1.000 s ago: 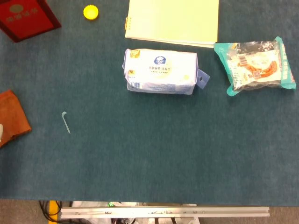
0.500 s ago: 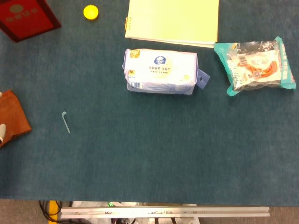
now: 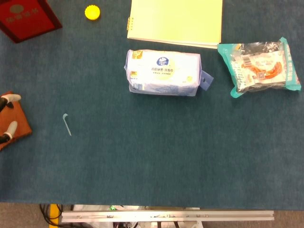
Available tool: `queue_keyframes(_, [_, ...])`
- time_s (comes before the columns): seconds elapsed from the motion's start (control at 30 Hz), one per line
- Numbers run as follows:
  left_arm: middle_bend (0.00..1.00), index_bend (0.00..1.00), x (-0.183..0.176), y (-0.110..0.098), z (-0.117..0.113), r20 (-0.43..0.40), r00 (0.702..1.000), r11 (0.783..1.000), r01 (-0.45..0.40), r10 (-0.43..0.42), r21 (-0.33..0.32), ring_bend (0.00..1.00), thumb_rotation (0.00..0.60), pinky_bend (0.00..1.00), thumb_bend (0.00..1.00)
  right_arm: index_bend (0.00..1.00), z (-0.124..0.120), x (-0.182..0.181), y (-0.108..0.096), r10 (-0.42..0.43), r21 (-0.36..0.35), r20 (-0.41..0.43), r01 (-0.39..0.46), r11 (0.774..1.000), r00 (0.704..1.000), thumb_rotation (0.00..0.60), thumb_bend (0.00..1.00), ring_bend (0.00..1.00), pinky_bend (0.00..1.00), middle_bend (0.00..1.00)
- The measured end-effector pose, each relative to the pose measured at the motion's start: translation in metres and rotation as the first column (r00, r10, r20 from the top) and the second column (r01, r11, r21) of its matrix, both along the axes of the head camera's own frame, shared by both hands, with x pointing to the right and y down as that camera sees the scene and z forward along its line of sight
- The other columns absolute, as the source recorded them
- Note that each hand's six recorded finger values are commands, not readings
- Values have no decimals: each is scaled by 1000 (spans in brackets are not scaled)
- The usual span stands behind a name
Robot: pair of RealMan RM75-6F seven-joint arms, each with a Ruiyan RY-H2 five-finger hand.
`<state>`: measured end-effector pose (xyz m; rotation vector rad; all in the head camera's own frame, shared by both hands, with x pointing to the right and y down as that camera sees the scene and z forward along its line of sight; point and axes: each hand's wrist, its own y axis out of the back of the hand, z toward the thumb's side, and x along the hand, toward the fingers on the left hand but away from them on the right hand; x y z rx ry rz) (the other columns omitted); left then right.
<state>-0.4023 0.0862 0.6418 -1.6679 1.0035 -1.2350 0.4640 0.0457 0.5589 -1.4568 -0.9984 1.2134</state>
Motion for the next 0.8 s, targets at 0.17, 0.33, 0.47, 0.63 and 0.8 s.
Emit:
queue_keyframes(0.17, [777,327,7,-16,7,-10,997,996,-79,79,-34,698,600,766,367,356,-1,-2,-1,-4,-1,-6,4,1000,1000,600,362,170,246,294])
queue_keyframes(0.33, [857,346,15,-31,14,9,984,982,-178,178,-59,786,600,793,367,356,0,-3,-1,-4,-3,-11,4,1000,1000,600,362,170,246,294])
queue_keyframes(0.47, [885,350,22,-40,23,16,969,965,-243,245,-95,833,600,802,366,356,2,-4,-1,-5,-10,-14,5,1000,1000,600,363,170,246,294])
queue_keyframes(0.63, [899,356,32,-47,37,41,937,932,-340,348,-128,852,600,807,367,356,4,-5,-1,-3,-15,-19,3,1000,1000,600,363,170,246,294])
queue_keyframes(0.8, [899,358,39,-49,46,68,907,904,-405,416,-134,856,600,808,366,357,5,-5,-1,1,-19,-26,-1,1000,1000,600,363,170,246,294])
